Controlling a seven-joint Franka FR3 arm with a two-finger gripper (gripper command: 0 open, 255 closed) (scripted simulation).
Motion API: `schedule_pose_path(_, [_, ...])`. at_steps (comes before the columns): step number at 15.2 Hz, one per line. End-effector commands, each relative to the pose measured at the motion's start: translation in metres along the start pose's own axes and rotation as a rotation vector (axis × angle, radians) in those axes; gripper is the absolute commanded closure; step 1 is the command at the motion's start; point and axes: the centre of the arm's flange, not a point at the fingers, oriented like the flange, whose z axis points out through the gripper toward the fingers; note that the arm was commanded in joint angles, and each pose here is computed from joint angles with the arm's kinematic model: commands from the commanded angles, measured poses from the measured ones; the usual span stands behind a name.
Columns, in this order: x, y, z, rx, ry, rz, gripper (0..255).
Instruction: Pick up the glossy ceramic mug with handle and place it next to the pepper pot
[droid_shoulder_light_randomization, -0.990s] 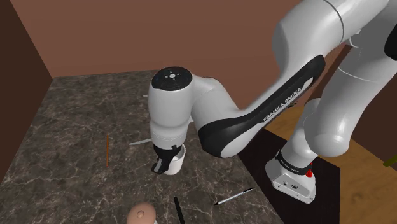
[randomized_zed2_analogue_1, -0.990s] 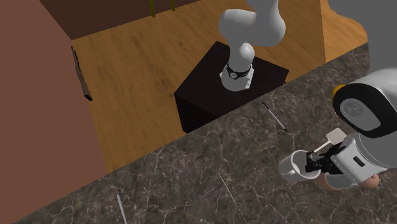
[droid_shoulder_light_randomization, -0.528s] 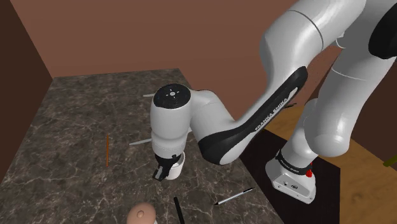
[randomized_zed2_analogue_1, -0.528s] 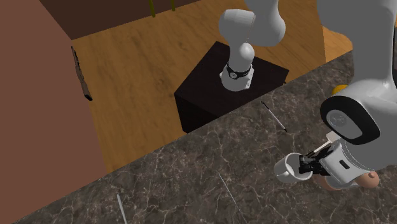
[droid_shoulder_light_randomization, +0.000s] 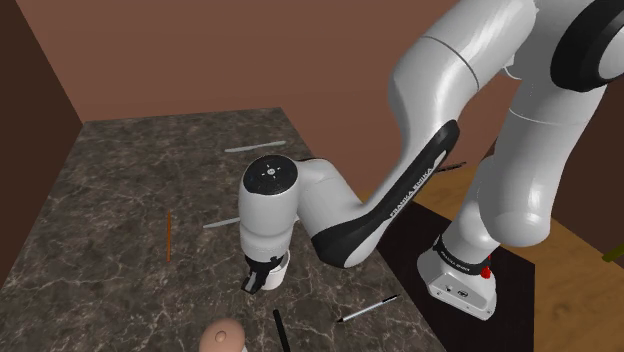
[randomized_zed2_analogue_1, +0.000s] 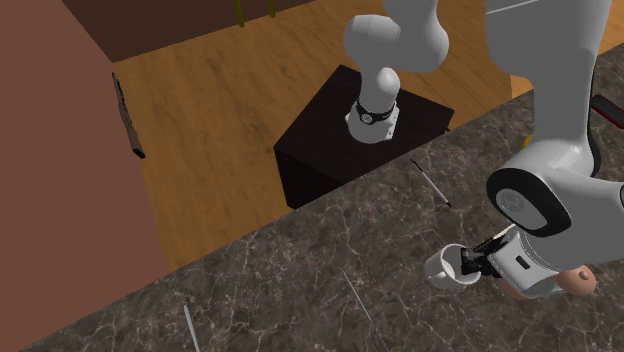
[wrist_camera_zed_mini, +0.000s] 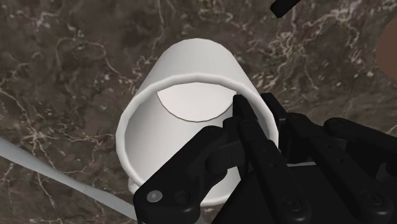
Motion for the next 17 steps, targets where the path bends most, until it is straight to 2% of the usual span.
schedule_pose_path(1, [0.0, -0.001, 0.001, 0.0, 0.001, 0.0, 255])
schedule_pose_path(6, [0.0, -0.001, 0.001, 0.0, 0.001, 0.0, 255])
schedule_pose_path(7, [0.0, -0.001, 0.001, 0.0, 0.001, 0.0, 0])
schedule_pose_path(12, [0.0, -0.001, 0.001, 0.0, 0.001, 0.0, 0])
schedule_pose_path(16, [0.0, -0.001, -0.049, 0.0, 0.001, 0.0, 0])
schedule_pose_path(17, [0.0, -0.001, -0.049, 0.0, 0.001, 0.0, 0])
